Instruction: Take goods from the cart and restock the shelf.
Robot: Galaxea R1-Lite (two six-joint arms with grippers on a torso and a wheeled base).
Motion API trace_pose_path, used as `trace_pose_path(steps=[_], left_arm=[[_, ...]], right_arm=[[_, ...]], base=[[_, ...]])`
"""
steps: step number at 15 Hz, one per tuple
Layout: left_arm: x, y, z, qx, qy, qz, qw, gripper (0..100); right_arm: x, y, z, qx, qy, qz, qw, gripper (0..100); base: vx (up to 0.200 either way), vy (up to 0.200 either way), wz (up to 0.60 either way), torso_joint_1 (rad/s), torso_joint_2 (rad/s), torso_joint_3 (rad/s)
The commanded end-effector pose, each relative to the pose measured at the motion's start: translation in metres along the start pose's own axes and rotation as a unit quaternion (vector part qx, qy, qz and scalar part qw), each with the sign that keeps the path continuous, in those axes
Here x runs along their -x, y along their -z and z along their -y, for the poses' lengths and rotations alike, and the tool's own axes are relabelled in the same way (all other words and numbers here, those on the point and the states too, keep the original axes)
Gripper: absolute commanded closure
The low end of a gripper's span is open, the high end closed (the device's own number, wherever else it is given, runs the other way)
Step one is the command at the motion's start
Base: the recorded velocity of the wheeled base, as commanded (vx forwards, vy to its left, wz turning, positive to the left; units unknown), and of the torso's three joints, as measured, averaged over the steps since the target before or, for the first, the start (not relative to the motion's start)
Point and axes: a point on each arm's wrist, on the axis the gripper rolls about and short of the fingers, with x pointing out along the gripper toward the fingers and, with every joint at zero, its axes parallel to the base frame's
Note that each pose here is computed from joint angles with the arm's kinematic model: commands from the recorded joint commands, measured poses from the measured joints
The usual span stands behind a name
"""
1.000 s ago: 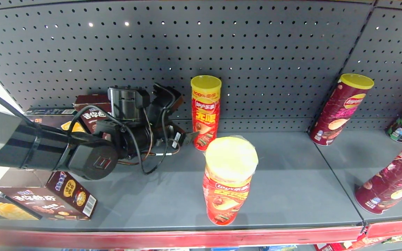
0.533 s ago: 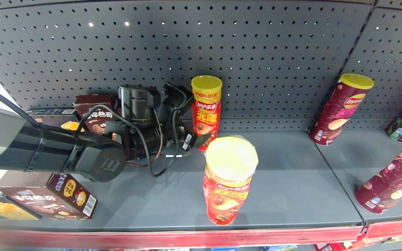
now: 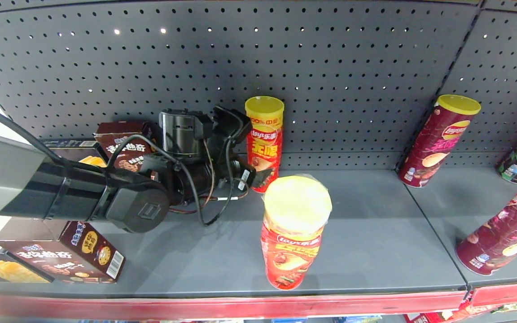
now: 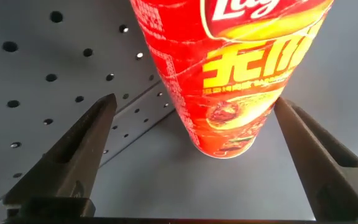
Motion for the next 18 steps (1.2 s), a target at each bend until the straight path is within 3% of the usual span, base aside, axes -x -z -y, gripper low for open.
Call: trace_pose_path(steps=[1, 13, 18], left_arm=[[0.002, -0.001, 0.001, -0.001, 0.001, 0.001, 1.0000, 0], [-0.002, -0.003, 0.006, -0.001, -0.006, -0.001, 1.0000, 0], [0.042, -0.010, 0.003, 0.000, -0.014, 0.005, 0.9999, 0]], right_arm=[[0.000, 0.000, 0.000, 0.000, 0.000, 0.000, 1.000, 0], [0.000, 0.000, 0.000, 0.000, 0.000, -0.001, 1.000, 0], [0.000, 0.000, 0.000, 0.000, 0.000, 0.000, 1.000, 0]], base=[[0.000, 0.000, 0.00, 0.000, 0.00, 0.000], [0.000, 0.000, 0.00, 0.000, 0.00, 0.000], [0.000, 0.000, 0.00, 0.000, 0.00, 0.000]])
